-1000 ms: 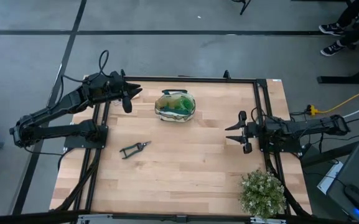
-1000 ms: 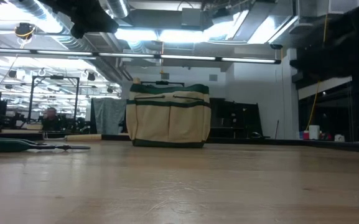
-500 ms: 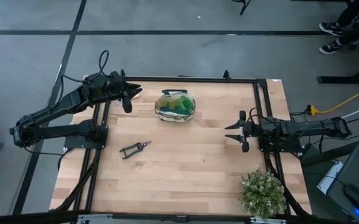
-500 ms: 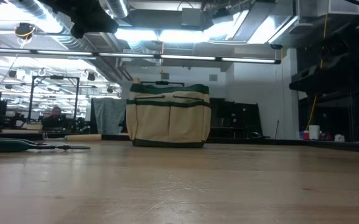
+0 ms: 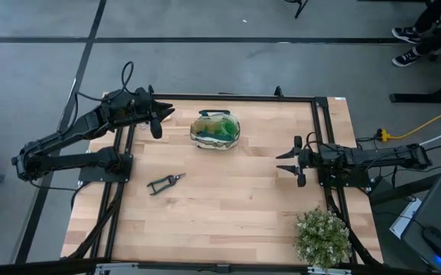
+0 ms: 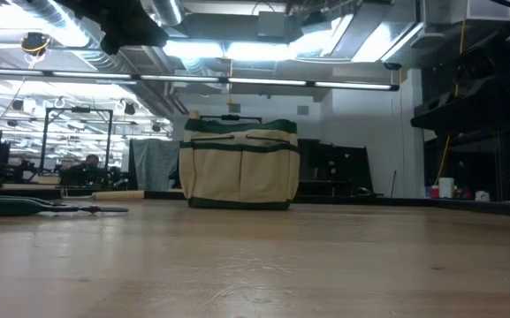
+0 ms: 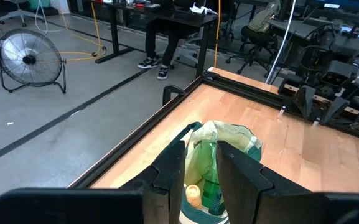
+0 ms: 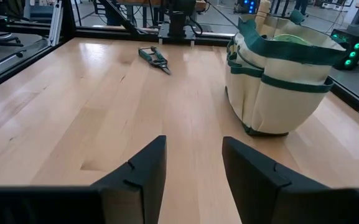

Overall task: Pick & Place Garden tools in Gardening bag
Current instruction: Put the brown hand rake into the gardening bag

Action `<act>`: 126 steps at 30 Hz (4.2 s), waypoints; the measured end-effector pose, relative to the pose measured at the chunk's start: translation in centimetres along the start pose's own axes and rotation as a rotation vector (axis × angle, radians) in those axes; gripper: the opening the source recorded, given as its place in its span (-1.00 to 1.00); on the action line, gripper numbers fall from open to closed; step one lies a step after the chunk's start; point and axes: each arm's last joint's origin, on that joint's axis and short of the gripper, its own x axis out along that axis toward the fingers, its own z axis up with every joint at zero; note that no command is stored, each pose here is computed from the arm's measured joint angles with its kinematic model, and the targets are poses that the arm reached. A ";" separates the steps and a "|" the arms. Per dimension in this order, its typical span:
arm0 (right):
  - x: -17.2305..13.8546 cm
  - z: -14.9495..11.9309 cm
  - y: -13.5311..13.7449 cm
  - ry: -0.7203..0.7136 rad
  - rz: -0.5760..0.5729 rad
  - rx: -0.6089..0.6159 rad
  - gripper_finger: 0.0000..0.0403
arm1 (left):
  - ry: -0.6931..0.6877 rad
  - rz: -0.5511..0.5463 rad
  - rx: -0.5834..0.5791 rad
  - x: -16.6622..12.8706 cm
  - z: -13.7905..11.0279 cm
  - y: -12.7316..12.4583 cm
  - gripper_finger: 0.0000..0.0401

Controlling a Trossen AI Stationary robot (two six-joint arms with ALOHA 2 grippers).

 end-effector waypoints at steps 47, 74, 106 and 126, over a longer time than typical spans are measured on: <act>0.0 0.0 0.0 0.000 -0.001 0.000 -0.21 | 0.094 0.012 -0.146 3.1 -0.8 0.1 -0.57; 0.0 0.0 0.0 -0.001 0.001 0.000 -0.21 | 0.459 0.104 -0.087 7.1 -2.0 4.1 -0.04; 0.0 0.0 0.0 -0.001 -0.002 0.000 -0.21 | 1.098 0.381 -0.029 12.4 -6.7 14.6 -0.02; 0.0 0.0 0.0 -0.001 0.001 0.000 -0.21 | 1.374 0.197 0.043 13.5 -10.8 15.5 -0.02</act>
